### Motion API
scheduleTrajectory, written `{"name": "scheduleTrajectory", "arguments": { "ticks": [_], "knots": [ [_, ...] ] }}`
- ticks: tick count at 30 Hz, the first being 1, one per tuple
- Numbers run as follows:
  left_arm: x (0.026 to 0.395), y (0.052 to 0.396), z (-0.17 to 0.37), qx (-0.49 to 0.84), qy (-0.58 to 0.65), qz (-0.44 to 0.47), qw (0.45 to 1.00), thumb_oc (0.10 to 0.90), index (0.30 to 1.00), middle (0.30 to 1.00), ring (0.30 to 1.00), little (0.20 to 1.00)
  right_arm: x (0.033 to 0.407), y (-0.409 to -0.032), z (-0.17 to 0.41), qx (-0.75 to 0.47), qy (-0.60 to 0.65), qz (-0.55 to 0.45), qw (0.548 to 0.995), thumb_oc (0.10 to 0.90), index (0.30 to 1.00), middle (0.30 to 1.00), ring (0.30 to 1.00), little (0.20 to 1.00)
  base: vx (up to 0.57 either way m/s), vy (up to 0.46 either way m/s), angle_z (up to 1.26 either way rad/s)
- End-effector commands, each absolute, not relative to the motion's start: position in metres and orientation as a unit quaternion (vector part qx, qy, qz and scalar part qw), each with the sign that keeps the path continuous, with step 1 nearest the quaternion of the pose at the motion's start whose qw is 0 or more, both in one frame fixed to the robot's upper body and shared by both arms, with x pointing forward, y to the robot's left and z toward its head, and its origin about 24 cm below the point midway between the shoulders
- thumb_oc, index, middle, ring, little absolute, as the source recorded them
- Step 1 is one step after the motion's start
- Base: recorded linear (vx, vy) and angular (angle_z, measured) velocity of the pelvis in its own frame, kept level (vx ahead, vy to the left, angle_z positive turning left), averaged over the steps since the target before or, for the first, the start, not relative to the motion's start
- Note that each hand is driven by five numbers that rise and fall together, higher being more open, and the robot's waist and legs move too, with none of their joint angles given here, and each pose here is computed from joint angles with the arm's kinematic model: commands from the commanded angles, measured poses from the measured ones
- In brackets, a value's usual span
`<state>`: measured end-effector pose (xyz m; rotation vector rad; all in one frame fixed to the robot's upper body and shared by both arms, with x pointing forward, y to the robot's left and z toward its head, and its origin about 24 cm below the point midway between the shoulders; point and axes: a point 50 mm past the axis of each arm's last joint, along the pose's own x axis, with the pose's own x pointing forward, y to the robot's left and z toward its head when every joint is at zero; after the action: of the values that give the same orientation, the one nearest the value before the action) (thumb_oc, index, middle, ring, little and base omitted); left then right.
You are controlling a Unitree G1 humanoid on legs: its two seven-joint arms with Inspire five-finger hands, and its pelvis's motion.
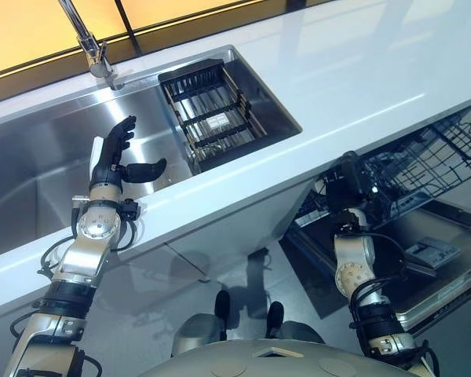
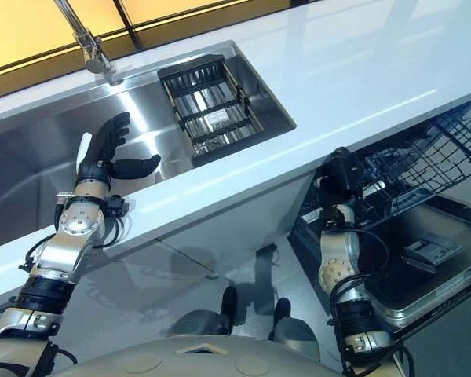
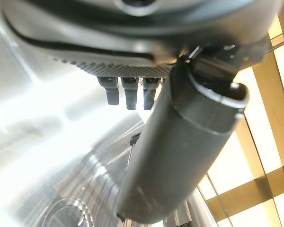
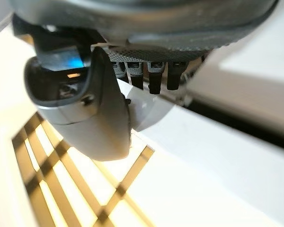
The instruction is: Pick up plates and place into dishwasher.
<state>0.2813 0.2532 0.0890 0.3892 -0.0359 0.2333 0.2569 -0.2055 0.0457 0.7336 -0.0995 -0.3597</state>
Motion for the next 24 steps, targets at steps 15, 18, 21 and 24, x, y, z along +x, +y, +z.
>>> {"name": "scheduleTrajectory", "arguments": {
  "ticks": [15, 18, 21, 24],
  "knots": [
    [0.258, 0.292, 0.142, 0.210, -0.142, 0.200, 0.946, 0.800, 0.900, 0.900, 0.900, 0.900, 0.222, -0.337, 0.136, -0.041, -0.214, -0.402, 0.889, 0.800, 0.900, 0.900, 0.900, 0.900, -0.05, -0.001, 0.08],
    [0.258, 0.294, 0.144, 0.210, -0.142, 0.203, 0.946, 0.800, 0.900, 0.900, 0.900, 0.900, 0.219, -0.344, 0.125, -0.049, -0.180, -0.410, 0.893, 0.800, 0.900, 0.900, 0.900, 0.900, -0.02, -0.013, -0.04],
    [0.259, 0.294, 0.143, 0.212, -0.142, 0.204, 0.945, 0.800, 0.900, 0.900, 0.900, 0.900, 0.215, -0.353, 0.110, -0.021, -0.149, -0.433, 0.889, 0.800, 0.900, 0.900, 0.900, 0.900, -0.02, -0.026, -0.23],
    [0.261, 0.296, 0.144, 0.213, -0.143, 0.206, 0.944, 0.800, 0.900, 0.900, 0.900, 0.900, 0.213, -0.362, 0.099, 0.004, -0.122, -0.455, 0.882, 0.800, 0.900, 0.900, 0.900, 0.900, -0.02, -0.025, -0.09]
  ]
}}
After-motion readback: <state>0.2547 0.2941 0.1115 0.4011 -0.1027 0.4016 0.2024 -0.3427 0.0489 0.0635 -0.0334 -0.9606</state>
